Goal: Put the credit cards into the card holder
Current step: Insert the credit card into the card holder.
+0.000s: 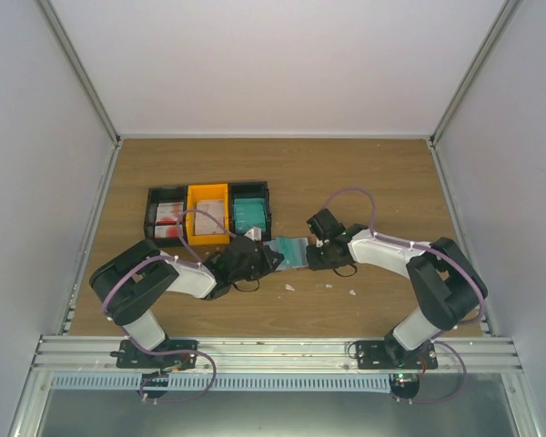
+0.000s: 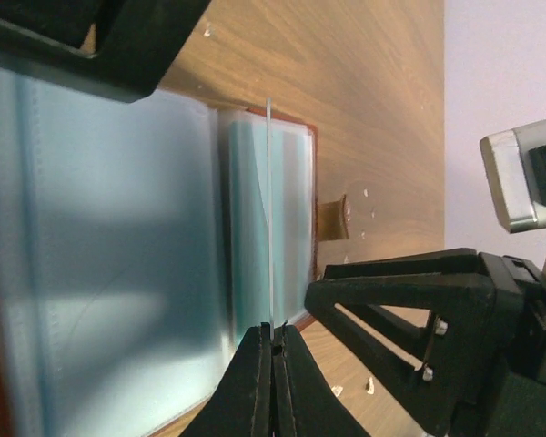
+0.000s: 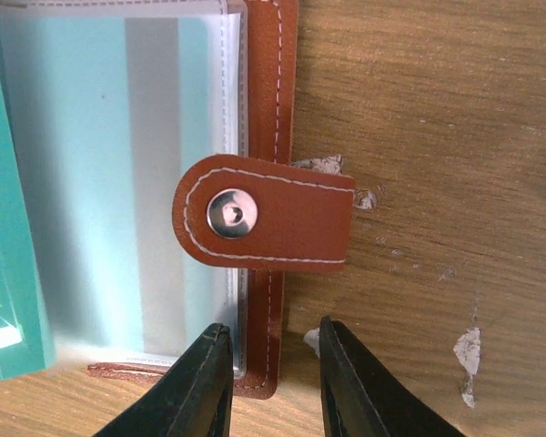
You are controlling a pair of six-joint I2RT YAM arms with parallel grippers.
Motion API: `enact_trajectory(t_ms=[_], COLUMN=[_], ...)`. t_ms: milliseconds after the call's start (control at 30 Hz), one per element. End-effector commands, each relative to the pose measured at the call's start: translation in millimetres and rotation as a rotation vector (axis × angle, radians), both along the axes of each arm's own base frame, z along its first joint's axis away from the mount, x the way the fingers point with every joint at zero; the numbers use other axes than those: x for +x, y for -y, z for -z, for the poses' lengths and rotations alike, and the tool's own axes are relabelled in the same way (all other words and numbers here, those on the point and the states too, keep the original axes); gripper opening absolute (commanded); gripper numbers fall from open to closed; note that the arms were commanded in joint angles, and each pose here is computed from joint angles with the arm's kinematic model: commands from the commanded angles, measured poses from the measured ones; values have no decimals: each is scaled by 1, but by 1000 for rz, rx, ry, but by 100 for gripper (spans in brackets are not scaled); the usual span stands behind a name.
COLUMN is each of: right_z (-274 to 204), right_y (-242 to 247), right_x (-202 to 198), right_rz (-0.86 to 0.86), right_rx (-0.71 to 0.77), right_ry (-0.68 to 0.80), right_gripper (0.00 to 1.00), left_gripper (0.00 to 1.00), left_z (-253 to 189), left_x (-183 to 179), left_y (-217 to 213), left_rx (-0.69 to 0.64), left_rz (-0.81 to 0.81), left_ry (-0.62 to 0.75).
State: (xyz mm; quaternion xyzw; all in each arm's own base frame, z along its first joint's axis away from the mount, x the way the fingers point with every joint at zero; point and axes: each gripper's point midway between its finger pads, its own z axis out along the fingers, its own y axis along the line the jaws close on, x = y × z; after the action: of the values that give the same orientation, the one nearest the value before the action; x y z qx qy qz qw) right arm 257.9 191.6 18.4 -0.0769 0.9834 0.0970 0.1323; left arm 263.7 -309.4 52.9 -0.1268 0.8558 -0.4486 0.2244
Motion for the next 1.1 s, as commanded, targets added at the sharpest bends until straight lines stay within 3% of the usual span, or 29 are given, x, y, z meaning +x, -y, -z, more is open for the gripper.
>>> enact_trajectory(t_ms=[0, 667, 1067], right_z=[13, 17, 17], right_y=[1, 2, 4], right_x=[-9, -8, -7], right_rz=[-11, 7, 12], right_rx=[-18, -28, -34], right_ry=[-35, -42, -36], right_gripper=[27, 27, 27], left_gripper=[0, 0, 0], left_z=[-16, 20, 20], left_x=[12, 0, -4], left_y=[7, 13, -11], left_rx=[-6, 39, 80], left_rz=[-20, -27, -123], left_ry=[61, -86, -111])
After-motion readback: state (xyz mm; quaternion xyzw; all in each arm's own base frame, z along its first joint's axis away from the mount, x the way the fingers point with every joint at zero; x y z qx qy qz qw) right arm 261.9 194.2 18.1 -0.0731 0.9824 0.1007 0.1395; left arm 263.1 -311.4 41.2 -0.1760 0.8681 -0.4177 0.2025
